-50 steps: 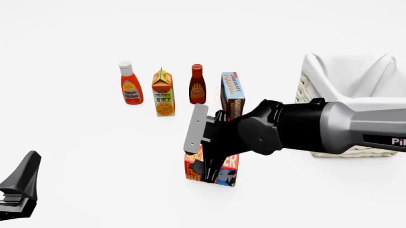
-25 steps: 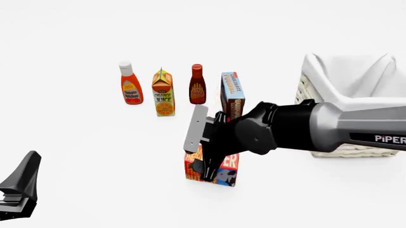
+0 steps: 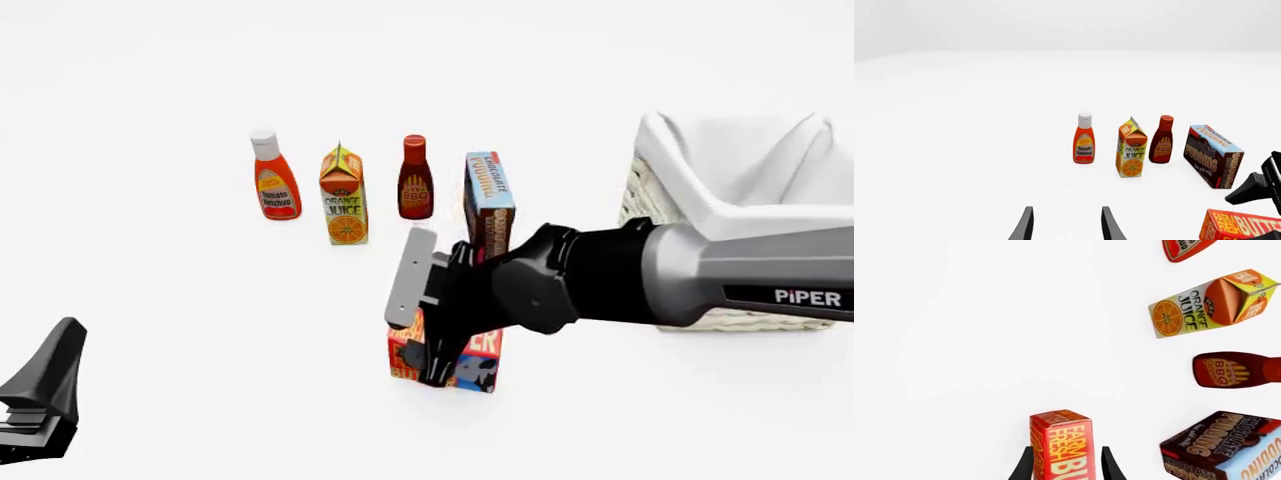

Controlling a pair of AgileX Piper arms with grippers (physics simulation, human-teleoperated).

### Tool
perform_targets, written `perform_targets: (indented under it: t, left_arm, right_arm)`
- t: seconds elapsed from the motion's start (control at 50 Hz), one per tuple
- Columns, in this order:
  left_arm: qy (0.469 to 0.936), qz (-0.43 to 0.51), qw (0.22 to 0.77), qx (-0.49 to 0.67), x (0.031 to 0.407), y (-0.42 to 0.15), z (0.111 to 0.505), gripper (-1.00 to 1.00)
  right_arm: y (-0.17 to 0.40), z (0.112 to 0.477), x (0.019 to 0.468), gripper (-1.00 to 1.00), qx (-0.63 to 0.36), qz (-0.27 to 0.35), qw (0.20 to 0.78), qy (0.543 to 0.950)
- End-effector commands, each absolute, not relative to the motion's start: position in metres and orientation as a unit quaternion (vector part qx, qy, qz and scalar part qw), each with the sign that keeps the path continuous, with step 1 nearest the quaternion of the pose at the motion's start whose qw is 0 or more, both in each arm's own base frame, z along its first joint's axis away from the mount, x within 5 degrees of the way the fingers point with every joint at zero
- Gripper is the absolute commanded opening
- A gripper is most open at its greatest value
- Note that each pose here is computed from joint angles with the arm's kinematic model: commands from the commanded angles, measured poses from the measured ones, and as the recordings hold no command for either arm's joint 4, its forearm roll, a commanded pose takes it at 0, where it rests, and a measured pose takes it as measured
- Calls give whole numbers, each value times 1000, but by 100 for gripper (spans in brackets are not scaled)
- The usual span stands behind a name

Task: Pick the butter and place it in the basket.

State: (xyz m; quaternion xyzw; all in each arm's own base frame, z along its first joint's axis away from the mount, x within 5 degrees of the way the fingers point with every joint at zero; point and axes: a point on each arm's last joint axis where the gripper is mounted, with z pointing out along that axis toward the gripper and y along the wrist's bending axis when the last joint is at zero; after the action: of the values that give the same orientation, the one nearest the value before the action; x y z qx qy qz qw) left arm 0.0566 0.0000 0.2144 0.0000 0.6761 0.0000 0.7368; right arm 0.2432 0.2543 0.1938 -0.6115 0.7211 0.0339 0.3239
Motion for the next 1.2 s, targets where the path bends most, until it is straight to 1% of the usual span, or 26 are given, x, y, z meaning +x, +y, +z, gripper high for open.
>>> perform_targets:
  t: [0.02, 1.2]
  left_arm:
    - [676, 0, 737, 0, 57, 0, 214, 100]
    - [676, 0, 737, 0, 57, 0, 214, 100]
  right_arm:
    - [255, 190, 244, 100, -610, 35, 324, 722]
    - [261, 165, 259, 100, -597, 34, 319, 735]
